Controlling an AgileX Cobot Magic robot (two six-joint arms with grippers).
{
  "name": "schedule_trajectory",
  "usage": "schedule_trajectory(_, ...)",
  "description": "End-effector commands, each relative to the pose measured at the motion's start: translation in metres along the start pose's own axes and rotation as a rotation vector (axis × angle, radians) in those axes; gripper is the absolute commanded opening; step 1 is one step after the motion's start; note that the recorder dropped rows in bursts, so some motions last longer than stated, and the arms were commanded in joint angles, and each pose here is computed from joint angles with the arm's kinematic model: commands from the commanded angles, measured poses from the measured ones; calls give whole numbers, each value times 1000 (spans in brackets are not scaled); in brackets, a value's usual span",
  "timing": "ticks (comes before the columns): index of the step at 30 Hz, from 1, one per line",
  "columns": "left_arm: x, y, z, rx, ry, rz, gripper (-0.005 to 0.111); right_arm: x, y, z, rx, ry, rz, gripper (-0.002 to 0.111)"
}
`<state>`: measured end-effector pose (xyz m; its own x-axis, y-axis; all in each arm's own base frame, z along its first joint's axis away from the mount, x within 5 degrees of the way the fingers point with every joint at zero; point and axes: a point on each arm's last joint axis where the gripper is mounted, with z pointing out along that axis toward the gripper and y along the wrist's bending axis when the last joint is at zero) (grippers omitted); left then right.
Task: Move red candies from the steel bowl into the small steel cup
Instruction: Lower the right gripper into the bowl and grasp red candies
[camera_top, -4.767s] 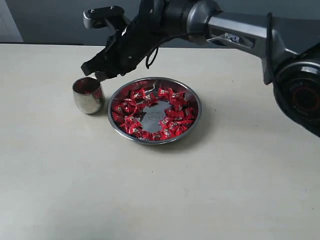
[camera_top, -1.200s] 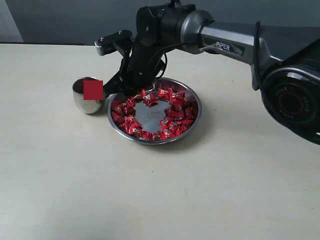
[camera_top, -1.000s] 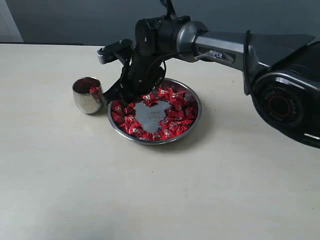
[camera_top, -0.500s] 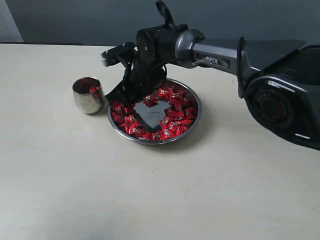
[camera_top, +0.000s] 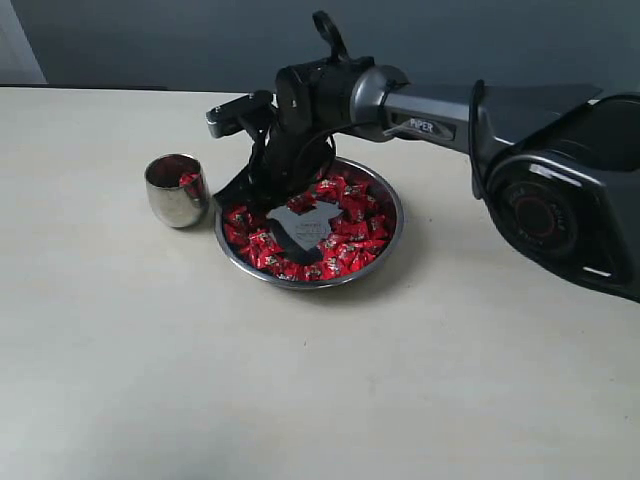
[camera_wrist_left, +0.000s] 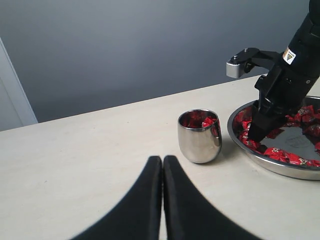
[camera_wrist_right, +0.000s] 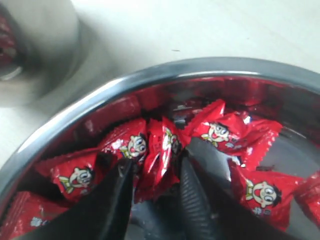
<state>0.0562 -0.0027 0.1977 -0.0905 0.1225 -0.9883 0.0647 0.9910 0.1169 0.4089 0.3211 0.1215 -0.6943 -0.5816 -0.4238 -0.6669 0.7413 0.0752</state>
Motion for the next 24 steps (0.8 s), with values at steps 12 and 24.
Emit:
schedule_trajectory(12,1,0,0,0,-5,-8,2,0,-6,-2,5,4,10,-1)
schedule_trajectory(24,1,0,0,0,-5,-8,2,-1,-4,-23,4,46,-3,-1)
